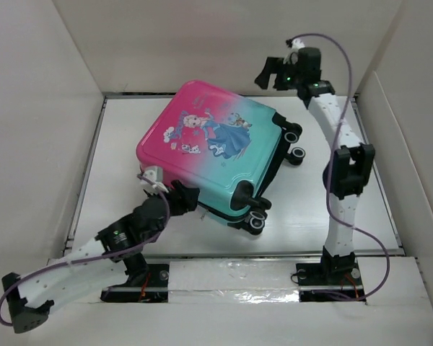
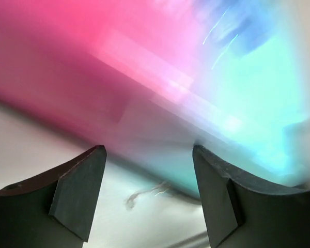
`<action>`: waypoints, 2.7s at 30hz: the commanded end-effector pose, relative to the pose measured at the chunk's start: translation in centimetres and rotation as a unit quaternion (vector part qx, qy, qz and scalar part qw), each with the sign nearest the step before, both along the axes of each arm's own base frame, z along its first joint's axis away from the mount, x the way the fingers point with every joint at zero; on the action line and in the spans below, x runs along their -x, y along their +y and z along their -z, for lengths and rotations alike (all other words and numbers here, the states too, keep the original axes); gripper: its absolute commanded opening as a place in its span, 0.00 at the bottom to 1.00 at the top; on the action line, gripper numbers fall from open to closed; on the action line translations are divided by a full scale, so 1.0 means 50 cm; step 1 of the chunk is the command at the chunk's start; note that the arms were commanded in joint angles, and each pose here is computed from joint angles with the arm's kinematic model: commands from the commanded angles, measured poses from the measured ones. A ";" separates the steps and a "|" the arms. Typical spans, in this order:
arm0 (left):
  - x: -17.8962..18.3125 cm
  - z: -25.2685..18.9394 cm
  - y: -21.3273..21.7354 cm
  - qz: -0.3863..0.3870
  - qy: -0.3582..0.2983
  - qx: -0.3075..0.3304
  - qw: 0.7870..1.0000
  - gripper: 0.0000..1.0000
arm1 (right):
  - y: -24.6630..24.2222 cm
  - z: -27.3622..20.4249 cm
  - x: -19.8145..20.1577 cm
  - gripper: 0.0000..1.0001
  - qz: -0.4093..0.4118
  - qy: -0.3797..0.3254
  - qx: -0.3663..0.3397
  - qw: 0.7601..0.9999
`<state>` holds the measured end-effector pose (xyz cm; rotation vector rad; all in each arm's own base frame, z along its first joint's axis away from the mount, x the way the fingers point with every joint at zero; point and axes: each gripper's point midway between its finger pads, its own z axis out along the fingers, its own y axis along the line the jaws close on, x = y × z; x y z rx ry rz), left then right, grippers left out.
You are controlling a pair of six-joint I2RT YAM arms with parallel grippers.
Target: Pack the luggage
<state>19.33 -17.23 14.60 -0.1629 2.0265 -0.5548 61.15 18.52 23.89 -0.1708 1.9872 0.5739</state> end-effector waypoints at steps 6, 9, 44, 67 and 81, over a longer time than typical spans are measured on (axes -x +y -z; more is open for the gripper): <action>-0.058 -0.478 0.011 -0.049 -0.234 0.187 0.953 0.62 | -0.086 -0.395 0.225 0.38 -0.004 -0.199 -0.052 0.979; -0.092 -0.562 0.018 -0.072 -0.281 0.183 0.939 0.59 | -0.129 -0.355 0.335 0.08 0.049 -0.217 -0.054 0.973; -0.352 0.059 0.177 -0.155 0.053 0.214 0.963 0.59 | 0.152 0.054 0.202 0.17 -0.084 -0.034 -0.068 0.994; -0.214 0.017 0.057 -0.055 -0.010 0.227 0.972 0.59 | 0.057 -0.227 0.598 0.02 -0.141 -0.252 -0.046 0.956; -0.265 0.057 0.100 -0.120 -0.014 0.167 0.979 0.52 | 0.135 0.158 0.823 0.35 -0.145 -0.127 -0.054 0.980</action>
